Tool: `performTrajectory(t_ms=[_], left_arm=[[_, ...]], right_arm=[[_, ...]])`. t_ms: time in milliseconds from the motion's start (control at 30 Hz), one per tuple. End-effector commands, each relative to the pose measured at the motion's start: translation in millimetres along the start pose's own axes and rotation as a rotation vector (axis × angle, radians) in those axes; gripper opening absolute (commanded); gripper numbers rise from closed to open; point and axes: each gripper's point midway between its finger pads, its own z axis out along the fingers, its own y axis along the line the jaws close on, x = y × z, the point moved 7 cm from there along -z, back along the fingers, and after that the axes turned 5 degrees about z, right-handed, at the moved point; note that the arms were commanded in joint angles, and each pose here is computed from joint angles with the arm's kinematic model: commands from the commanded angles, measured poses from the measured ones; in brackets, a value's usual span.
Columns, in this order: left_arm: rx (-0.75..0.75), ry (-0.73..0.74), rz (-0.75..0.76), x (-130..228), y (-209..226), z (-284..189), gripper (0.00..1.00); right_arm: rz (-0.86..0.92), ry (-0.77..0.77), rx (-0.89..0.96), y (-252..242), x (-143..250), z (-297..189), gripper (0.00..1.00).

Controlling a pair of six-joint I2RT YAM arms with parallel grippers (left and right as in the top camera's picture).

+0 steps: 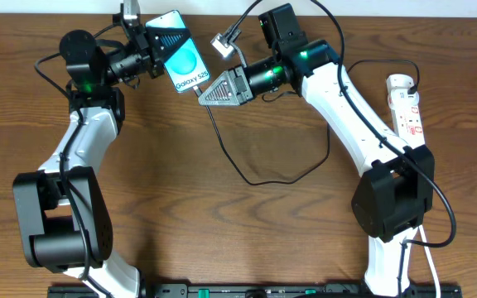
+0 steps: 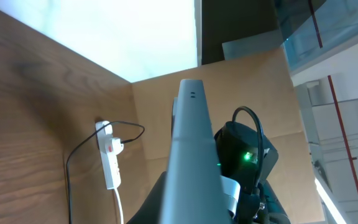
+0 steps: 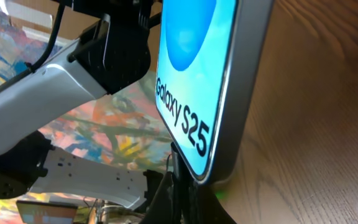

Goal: Plug charger to phone and switch on socket

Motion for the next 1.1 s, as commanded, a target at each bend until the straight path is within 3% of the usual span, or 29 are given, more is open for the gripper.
performTrajectory(t_ms=[0,1067], left_arm=[[0.03,0.095,0.024,11,-9,5,0.07],[0.03,0.095,0.031,11,-9,6,0.07]], right_arm=[[-0.014,-0.06,0.057,5,-12,-12,0.01],[0.031,-0.133,0.098,5,-27,-14,0.01]])
